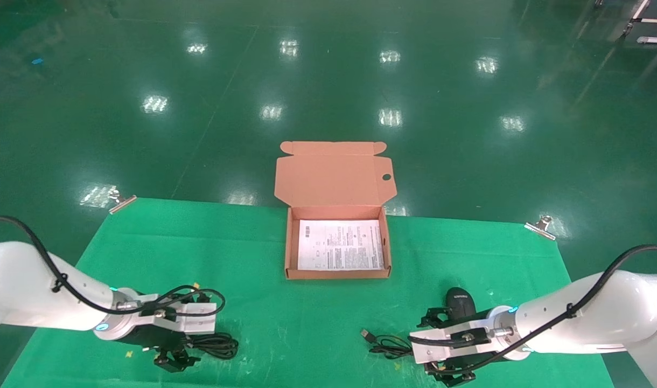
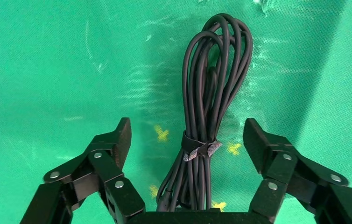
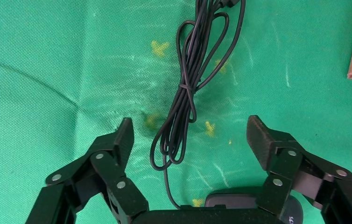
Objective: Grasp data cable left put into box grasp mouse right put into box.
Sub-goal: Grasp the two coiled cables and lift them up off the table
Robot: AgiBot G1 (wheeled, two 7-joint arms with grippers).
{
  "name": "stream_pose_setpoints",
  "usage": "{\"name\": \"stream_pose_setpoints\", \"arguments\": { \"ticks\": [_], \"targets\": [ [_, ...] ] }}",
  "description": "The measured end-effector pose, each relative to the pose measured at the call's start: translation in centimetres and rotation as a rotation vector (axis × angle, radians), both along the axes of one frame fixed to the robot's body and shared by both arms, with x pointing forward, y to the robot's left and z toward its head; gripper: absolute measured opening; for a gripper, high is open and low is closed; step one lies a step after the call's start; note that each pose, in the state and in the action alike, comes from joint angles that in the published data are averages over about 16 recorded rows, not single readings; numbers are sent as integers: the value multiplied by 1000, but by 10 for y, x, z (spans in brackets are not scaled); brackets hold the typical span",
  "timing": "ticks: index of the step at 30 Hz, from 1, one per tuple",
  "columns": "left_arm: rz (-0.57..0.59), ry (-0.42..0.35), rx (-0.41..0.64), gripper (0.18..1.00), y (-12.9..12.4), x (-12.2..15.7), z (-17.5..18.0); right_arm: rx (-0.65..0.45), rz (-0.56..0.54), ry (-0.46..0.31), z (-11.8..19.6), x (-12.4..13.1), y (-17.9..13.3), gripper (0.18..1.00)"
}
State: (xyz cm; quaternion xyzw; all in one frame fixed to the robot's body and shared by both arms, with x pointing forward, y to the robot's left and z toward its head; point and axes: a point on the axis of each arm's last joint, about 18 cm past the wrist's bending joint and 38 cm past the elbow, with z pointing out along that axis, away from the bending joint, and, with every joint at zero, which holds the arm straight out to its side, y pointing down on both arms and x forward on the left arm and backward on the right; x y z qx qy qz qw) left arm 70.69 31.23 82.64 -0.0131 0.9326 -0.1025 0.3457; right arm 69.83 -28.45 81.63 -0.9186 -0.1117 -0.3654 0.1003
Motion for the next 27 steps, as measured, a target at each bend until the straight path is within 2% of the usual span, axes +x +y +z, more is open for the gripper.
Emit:
{"name": "stream_pose_setpoints", "arguments": {
  "ticks": [4, 9, 22, 27],
  "targets": [
    [-2, 1, 0, 877, 0, 0, 0, 0, 1, 0, 1, 0, 0, 876],
    [-4, 2, 0, 780, -1, -1, 1, 0, 3, 1, 1, -1, 0, 773],
    [-7, 3, 0, 458, -1, -1, 1, 0, 4, 1, 2, -1, 0, 448],
    [-5, 4, -6, 364, 2, -3, 2, 8, -4, -3, 5, -2, -3, 346]
  ]
}}
